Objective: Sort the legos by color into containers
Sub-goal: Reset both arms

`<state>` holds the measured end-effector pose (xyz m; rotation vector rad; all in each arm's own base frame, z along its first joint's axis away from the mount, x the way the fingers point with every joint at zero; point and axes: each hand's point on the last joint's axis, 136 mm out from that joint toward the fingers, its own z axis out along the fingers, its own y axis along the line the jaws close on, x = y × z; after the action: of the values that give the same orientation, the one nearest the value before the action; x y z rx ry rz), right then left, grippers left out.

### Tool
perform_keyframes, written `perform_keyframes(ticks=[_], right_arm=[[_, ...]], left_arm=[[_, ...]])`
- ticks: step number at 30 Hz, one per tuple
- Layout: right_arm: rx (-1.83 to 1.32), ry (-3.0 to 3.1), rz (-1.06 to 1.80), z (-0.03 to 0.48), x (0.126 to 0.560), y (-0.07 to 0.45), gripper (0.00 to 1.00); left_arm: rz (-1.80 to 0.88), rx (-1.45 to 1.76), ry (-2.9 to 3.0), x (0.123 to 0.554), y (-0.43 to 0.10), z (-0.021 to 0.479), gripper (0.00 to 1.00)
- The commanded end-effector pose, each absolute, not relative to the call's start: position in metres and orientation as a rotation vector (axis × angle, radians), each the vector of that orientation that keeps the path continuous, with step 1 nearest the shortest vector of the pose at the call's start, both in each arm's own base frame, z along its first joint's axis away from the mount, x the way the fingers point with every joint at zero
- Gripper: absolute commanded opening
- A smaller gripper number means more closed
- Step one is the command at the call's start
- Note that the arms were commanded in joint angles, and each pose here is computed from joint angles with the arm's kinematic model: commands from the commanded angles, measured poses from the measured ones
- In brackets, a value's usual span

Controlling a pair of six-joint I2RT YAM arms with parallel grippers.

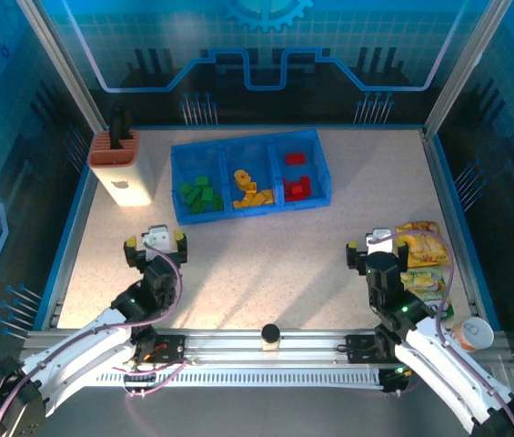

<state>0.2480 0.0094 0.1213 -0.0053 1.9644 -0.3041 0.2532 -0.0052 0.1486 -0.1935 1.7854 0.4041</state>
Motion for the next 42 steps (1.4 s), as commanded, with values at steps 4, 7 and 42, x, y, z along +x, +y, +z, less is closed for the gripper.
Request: perform_keyframes(ticks=[4, 7, 42], right_arm=[[0.095, 1.782, -0.314, 0.146, 0.27, -0.002, 1.0], [0.098, 1.713, -0.297, 0.15, 0.275, -0.002, 1.0], [-0.1, 1.644, -0.193, 0.127, 0.35, 0.032, 1.0]], left_arm=[[0.361, -0.202, 1.734, 0.261, -0.003, 0.151, 0.99], [0.353, -0.214, 1.713, 0.266, 0.001, 0.152, 0.99], [0.27, -0.141, 1.578, 0.333, -0.011, 0.15, 0.99]])
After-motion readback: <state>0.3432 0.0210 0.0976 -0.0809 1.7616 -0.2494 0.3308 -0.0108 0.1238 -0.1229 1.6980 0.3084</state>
